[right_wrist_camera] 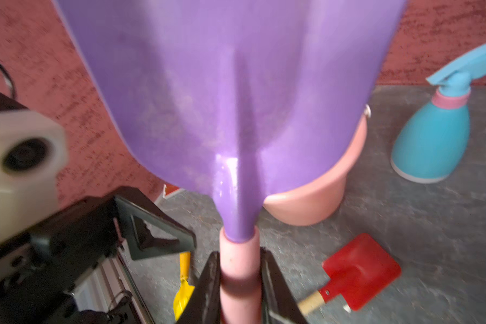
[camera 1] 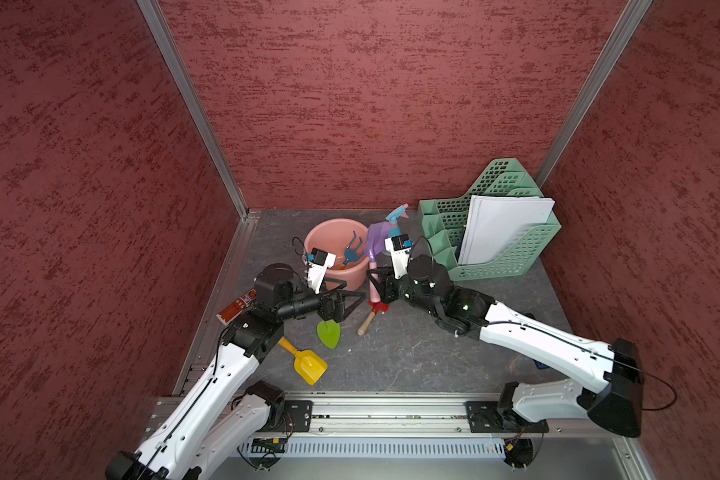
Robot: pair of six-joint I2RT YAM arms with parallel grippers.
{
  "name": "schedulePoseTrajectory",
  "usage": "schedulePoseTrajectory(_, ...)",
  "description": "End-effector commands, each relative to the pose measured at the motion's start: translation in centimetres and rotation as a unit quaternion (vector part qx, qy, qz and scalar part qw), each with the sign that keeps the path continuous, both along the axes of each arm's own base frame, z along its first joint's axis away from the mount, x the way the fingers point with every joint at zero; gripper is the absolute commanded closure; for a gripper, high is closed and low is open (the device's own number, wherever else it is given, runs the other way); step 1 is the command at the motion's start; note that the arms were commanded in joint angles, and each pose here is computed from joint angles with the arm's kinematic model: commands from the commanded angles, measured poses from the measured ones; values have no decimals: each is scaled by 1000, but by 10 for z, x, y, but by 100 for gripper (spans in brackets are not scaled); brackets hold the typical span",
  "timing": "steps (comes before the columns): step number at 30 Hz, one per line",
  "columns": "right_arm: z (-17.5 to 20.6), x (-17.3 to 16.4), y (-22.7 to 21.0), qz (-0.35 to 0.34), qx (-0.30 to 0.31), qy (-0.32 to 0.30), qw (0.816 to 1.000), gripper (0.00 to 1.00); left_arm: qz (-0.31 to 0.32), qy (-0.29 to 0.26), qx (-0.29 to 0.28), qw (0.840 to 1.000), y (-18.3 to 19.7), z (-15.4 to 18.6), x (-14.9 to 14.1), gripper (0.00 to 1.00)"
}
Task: Organize the gardening tools
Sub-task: Pick up the gardening tool from the center of the board.
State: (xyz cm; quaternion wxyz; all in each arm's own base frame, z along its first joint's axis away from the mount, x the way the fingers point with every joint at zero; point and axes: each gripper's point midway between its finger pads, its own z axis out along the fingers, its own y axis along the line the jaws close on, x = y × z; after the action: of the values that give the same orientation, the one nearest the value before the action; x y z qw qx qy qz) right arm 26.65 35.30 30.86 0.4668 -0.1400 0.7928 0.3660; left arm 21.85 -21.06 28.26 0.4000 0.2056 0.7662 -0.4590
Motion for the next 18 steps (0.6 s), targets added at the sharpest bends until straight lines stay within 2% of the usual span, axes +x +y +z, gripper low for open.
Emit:
schedulePoseTrajectory(1, 42, -4, 14, 22, 89, -39, 995, 100, -36, -11, -25, 999, -10, 13, -5, 4)
schedulePoseTrajectory(6, 44, -7, 22, 41, 105, -35, 993, 100, -37, -12, -13, 999, -15, 10, 1, 11)
schedulePoseTrajectory(12, 45, -10, 29, 59, 114, -33, 991, 100, -14, -39, -6, 999, -13, 18, 11, 22)
schedulePoseTrajectory(18, 42, -11, 35, 70, 112, -27, 991, 100, -3, -51, 2, 999, -12, 21, 19, 36)
